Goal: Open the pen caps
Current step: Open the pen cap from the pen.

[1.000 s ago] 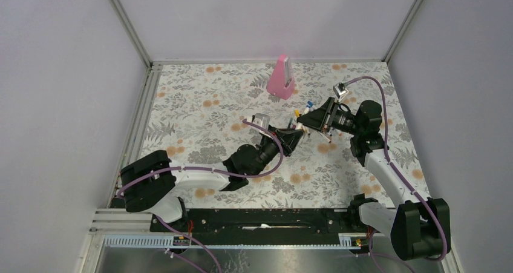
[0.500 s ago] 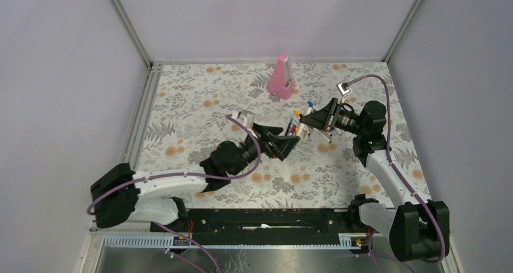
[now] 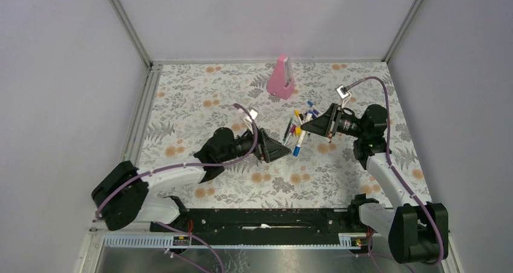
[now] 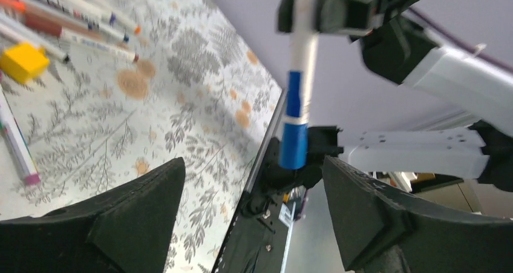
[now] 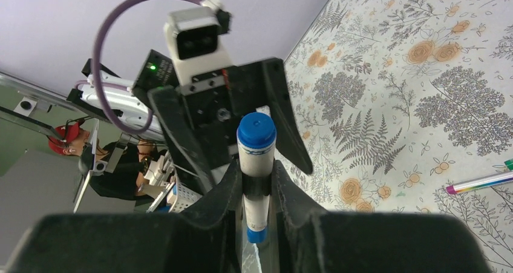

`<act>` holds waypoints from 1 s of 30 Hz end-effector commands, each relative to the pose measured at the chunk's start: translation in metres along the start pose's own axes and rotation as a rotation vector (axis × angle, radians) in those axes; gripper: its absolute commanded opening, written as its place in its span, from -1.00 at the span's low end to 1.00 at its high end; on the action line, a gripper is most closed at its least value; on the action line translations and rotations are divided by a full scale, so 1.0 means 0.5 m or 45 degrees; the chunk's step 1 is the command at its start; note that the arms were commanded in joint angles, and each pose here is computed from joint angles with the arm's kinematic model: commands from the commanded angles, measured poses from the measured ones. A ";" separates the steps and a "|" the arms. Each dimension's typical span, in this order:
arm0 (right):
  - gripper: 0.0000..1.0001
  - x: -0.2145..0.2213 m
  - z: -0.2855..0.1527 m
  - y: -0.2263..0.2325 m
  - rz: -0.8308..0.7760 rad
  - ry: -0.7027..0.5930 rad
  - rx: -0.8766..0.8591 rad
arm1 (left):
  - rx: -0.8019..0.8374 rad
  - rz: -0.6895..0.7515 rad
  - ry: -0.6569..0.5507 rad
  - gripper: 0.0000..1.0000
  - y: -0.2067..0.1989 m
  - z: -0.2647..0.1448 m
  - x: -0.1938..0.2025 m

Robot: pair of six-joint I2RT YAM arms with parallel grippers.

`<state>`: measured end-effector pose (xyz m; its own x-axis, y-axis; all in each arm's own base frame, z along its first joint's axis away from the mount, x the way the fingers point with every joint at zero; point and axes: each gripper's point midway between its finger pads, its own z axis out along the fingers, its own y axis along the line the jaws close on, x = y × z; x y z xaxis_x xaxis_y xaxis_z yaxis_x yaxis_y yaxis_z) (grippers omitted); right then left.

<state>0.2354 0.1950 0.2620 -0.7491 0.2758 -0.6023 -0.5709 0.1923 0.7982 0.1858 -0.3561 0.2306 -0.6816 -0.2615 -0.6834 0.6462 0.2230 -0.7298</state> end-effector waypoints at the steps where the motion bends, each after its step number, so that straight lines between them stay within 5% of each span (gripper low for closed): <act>1: -1.00 -0.007 -0.001 0.014 -0.085 0.004 -0.038 | 0.186 -0.013 0.064 0.70 -0.056 0.040 0.004; 12: -1.00 -0.004 0.003 -0.005 -0.043 0.016 -0.022 | 0.307 -0.080 0.088 0.29 -0.069 0.084 0.031; 18: -1.00 -0.004 0.005 -0.011 -0.029 0.021 -0.019 | 0.326 -0.100 0.092 -0.09 -0.071 0.090 0.033; 23: -1.00 -0.003 0.005 -0.012 -0.029 0.024 -0.021 | 0.337 -0.109 0.111 -0.97 -0.071 0.096 0.038; 30: -1.00 -0.092 0.009 0.014 -0.186 -0.015 -0.020 | 0.323 -0.219 0.289 -1.00 -0.046 0.078 0.109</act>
<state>0.2436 0.1943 0.2511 -0.7657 0.2573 -0.5894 -0.5549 0.1992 0.8078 0.1676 -0.4091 0.2116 -0.8053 -0.1440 -0.5751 0.5782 0.0238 -0.8155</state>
